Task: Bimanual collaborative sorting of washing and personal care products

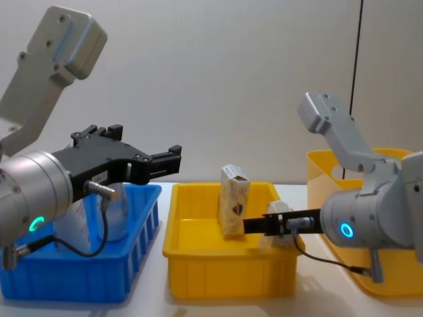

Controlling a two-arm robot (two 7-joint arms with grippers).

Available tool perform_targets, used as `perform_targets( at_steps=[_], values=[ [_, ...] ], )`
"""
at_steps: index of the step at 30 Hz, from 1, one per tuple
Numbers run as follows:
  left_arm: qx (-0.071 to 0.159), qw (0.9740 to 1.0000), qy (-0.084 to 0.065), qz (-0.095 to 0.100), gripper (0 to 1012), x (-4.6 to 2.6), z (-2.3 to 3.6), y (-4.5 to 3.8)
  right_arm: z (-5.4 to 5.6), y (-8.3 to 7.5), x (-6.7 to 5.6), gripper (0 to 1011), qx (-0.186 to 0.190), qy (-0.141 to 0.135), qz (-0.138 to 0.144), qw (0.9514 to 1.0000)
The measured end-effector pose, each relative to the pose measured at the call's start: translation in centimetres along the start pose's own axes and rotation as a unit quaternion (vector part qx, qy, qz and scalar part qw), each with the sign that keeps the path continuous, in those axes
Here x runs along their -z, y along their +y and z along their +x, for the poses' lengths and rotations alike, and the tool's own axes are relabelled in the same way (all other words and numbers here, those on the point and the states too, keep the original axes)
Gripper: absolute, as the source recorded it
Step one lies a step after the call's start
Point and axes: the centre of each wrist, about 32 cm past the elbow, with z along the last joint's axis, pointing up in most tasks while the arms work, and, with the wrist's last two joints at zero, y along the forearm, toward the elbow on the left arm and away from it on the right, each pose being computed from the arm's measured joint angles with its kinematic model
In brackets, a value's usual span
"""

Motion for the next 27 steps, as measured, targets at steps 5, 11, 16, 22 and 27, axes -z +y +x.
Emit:
perform_targets(
  at_steps=[5, 11, 16, 22, 27],
  values=[
    [0.000, 1.0000, 0.000, 0.000, 1001, 0.00, 0.01, 0.00, 0.01, 0.23, -0.08, 708, -0.001, 0.000, -0.004, 1.0000],
    [0.000, 1.0000, 0.000, 0.000, 1001, 0.00, 0.00, 0.00, 0.01, 0.38, -0.17, 557, -0.001, -0.002, -0.007, 1.0000],
    [0.000, 1.0000, 0.000, 0.000, 1001, 0.00, 0.00, 0.00, -0.08, 0.49, -0.24, 378, -0.001, -0.006, -0.008, 0.9999],
    [0.000, 1.0000, 0.000, 0.000, 1001, 0.00, 0.00, 0.00, -0.23, 0.54, -0.28, 339, -0.001, -0.013, -0.008, 0.9999],
    [0.000, 1.0000, 0.000, 0.000, 1001, 0.00, 0.01, 0.00, -0.41, 0.45, -0.32, 339, 0.000, -0.023, 0.000, 0.9997]
  ],
)
